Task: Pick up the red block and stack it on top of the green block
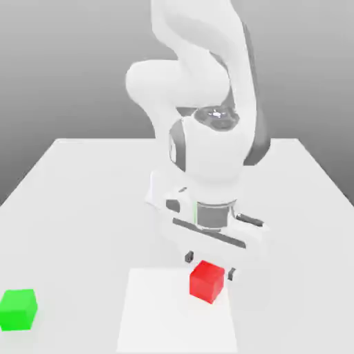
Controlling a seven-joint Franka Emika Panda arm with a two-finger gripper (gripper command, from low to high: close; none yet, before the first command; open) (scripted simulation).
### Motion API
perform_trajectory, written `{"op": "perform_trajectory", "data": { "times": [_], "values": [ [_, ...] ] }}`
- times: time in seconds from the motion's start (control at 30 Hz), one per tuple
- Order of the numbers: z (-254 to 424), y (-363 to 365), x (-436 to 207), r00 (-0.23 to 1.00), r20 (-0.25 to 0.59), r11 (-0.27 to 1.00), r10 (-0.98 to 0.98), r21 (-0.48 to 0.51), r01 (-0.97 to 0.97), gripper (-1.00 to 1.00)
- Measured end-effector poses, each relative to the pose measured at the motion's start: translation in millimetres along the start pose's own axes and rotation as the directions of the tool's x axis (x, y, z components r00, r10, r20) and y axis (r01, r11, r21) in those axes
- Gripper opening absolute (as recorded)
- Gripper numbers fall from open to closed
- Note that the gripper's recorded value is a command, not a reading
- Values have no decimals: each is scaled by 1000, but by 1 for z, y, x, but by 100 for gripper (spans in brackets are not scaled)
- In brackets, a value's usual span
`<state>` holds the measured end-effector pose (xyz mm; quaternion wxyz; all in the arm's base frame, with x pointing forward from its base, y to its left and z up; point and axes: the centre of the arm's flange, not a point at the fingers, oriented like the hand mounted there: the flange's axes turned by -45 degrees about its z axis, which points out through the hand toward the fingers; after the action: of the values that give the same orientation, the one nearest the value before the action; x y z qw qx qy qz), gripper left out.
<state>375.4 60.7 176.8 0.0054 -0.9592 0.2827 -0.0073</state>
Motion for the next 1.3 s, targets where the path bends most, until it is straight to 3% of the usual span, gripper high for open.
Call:
{"op": "perform_trajectory", "data": {
  "times": [0.2,0.23,1.1,1.3],
  "values": [
    [29,6,-6,1000,9,1000,-4,-10,5,0],
    [33,7,-7,1000,10,1000,-5,-12,5,-100],
    [-33,4,-7,1000,8,1000,-12,-11,12,-100],
    [-53,41,77,951,21,951,308,23,-308,-100]
  ]
}}
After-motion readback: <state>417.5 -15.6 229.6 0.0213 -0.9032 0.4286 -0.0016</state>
